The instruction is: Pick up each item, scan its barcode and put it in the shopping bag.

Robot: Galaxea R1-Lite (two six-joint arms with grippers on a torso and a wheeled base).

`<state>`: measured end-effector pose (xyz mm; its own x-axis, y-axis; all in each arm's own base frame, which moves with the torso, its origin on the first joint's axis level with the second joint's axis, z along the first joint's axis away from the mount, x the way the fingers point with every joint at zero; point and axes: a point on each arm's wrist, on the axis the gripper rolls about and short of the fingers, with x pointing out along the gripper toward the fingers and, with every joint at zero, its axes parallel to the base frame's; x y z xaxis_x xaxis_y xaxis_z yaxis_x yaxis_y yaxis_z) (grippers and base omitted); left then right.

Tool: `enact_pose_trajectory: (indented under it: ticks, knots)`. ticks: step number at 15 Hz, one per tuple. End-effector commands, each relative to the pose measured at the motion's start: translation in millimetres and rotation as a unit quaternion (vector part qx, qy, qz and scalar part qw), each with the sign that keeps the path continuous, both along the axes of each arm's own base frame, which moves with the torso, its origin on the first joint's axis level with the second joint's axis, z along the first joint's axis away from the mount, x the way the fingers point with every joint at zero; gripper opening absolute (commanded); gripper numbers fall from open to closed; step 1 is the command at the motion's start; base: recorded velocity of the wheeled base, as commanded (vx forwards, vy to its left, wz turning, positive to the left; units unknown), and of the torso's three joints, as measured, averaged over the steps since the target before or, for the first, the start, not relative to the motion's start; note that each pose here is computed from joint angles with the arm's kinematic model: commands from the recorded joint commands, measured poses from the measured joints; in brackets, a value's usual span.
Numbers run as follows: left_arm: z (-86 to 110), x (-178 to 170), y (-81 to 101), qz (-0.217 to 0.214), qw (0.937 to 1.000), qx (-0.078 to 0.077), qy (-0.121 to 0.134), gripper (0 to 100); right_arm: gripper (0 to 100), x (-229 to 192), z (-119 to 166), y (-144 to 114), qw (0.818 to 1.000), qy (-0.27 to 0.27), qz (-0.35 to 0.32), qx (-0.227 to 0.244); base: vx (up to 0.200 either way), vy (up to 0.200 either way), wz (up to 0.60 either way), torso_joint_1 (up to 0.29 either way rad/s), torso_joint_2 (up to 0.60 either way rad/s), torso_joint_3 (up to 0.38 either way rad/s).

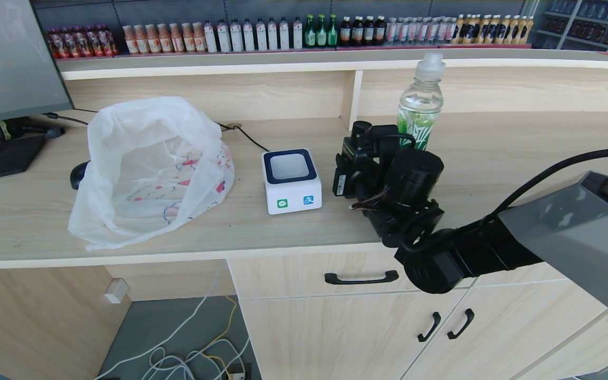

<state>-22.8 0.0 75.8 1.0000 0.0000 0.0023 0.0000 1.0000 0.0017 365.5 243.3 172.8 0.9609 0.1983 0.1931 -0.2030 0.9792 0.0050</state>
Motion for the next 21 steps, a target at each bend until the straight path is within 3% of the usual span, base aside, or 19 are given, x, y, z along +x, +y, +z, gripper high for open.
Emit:
enact_pose_trajectory:
  ticks: [1, 5, 11, 16, 21]
  knots:
    - [0.0, 0.0, 0.0, 0.000, 1.0000, 0.000, 0.000, 100, 0, -1.0, 2.5, -0.5, 1.000, -0.003, 0.000, 0.002, 0.000, 0.000, 0.00, 0.000, 0.00, 0.000]
    - [0.0, 0.0, 0.0, 0.000, 1.0000, 0.000, 0.000, 100, 0, -3.1, 9.1, -1.1, 1.000, -0.022, -0.001, 0.011, 0.000, 0.000, 0.00, 0.000, 0.00, 0.000]
    - [0.0, 0.0, 0.0, 0.000, 1.0000, 0.000, 0.000, 100, 0, -26.9, 61.3, -14.0, 0.997, -0.077, -0.009, 0.010, 0.000, 0.000, 0.00, 0.000, 0.00, 0.000]
    - [0.0, 0.0, 0.0, 0.000, 1.0000, 0.000, 0.000, 100, 0, -85.9, 87.5, -29.2, 0.996, -0.089, 0.002, -0.017, 0.000, 0.000, 0.00, 0.000, 0.00, 0.000]
    - [0.0, 0.0, 0.0, 0.000, 1.0000, 0.000, 0.000, 100, 0, -140.2, 95.9, -67.9, 0.994, -0.092, -0.011, -0.056, 0.000, 0.000, 0.00, 0.000, 0.00, 0.000]
